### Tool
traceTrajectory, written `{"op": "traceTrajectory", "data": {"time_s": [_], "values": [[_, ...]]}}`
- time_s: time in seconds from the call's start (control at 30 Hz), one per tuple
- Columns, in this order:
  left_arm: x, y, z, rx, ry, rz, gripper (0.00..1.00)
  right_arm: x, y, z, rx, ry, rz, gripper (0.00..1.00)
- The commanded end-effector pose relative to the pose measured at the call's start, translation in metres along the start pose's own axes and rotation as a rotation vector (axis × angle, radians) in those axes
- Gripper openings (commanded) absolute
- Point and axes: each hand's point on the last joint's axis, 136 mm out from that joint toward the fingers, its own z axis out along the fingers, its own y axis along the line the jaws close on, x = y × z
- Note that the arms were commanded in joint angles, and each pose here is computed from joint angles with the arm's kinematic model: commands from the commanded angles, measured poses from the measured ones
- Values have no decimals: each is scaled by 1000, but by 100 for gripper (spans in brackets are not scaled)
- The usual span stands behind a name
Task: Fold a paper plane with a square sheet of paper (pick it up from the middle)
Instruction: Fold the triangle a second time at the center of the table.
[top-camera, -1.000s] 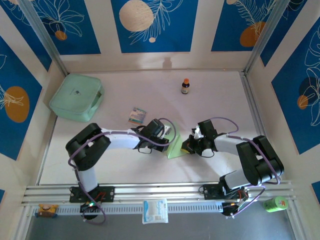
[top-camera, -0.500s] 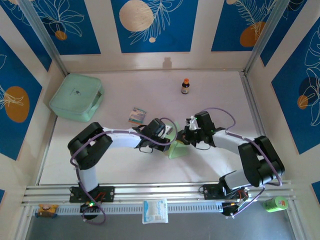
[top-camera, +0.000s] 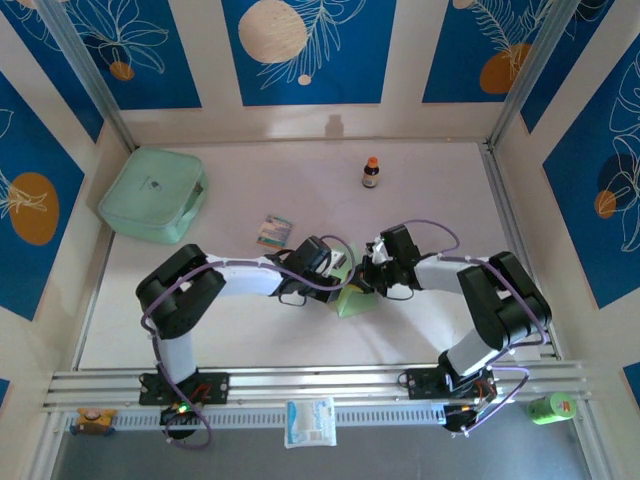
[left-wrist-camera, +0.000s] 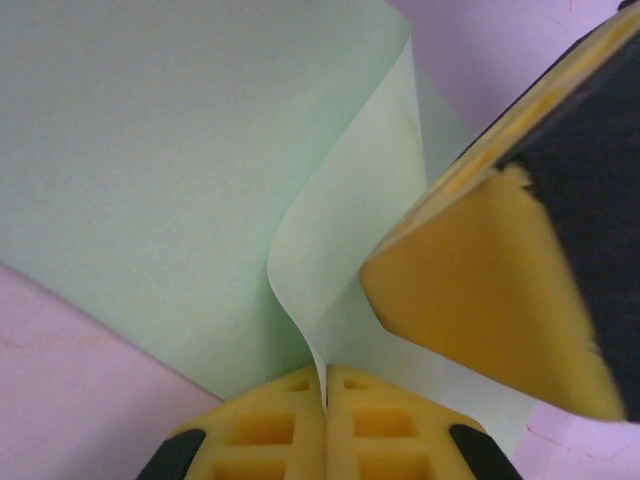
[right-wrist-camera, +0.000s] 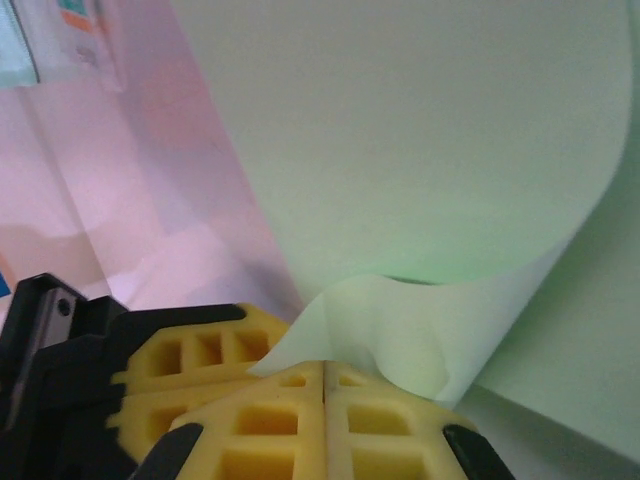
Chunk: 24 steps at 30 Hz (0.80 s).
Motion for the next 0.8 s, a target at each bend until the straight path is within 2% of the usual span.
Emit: {"op": "traceTrajectory", "data": {"time_s": [0.0,0.27,0.57,0.77], "values": [[15,9,6,-16,72,-8,4,5,-15,4,39,15,21,3],[18,8,8,-11,98,-8,4,17,-46,7,86,32,83,3],[19,9,9,-18,116,-13,4,-9,1,-16,-12,-35,-11,4],[20,8,10,-13,125,-15,4,-22,-18,-18,44,-56,8,4]]}}
